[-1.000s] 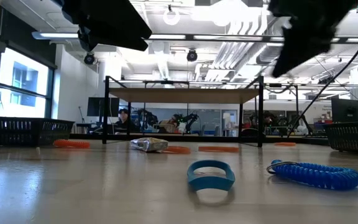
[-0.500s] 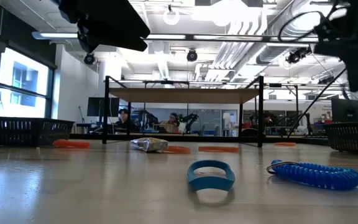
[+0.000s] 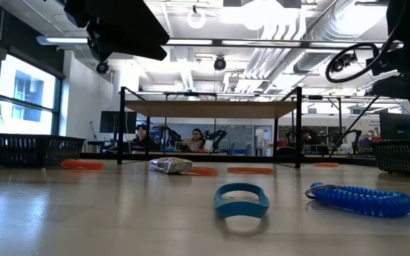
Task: Pick & Place Office Desk Supplies
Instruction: Put the blue rubber band into the top right black bin, then put the right orange spring keychain into the top left black bin
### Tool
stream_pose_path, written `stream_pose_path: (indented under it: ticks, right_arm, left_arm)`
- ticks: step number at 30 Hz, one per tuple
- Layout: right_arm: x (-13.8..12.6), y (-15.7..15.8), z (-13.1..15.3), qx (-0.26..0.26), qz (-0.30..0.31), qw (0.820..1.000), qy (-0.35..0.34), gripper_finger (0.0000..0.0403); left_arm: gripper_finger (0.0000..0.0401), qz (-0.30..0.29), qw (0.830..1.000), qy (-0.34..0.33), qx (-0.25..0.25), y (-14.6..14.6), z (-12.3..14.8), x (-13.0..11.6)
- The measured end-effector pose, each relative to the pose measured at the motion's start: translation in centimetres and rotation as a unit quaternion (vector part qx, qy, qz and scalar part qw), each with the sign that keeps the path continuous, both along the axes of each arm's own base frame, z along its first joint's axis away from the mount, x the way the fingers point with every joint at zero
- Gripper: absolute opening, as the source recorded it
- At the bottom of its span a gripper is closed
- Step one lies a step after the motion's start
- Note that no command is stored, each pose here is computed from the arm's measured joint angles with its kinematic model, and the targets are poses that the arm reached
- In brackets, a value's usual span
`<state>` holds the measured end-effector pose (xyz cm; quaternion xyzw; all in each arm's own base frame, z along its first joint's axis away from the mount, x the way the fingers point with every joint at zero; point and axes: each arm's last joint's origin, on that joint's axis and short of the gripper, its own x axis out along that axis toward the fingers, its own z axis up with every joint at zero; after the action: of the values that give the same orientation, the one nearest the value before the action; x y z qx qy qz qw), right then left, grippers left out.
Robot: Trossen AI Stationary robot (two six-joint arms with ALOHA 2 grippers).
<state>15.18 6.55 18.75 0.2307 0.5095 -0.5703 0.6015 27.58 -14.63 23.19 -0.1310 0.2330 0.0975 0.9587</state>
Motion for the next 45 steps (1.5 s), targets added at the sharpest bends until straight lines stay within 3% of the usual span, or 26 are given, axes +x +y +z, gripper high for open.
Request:
stream_pose_path:
  ticks: [18, 33, 40, 45]
  right_arm:
    - [0.3, 0.2, -0.1, 0.022, 0.021, 1.0, 0.001, 0.0006]
    - [0.1, 0.0, 0.0, 0.004, 0.047, 0.999, 0.015, 0.0157]
    - [0.2, 0.2, 1.6, 0.011, 0.026, 0.999, 0.031, 0.0183]
    - [1.2, 0.9, 3.7, 0.073, 0.068, 0.994, 0.037, 0.0184]
  left_arm:
    - [0.0144, -0.025, 1.0, 0.012, -0.013, -0.1, -0.1, 0.0]
    - [0.0144, -0.031, 0.999, 0.014, -0.016, -0.2, -0.1, -0.1]
    - [0.0144, -0.031, 0.999, 0.015, -0.016, -0.2, -0.1, -0.1]
    - [0.0144, -0.031, 0.999, 0.018, -0.014, -0.2, -0.2, -0.1]
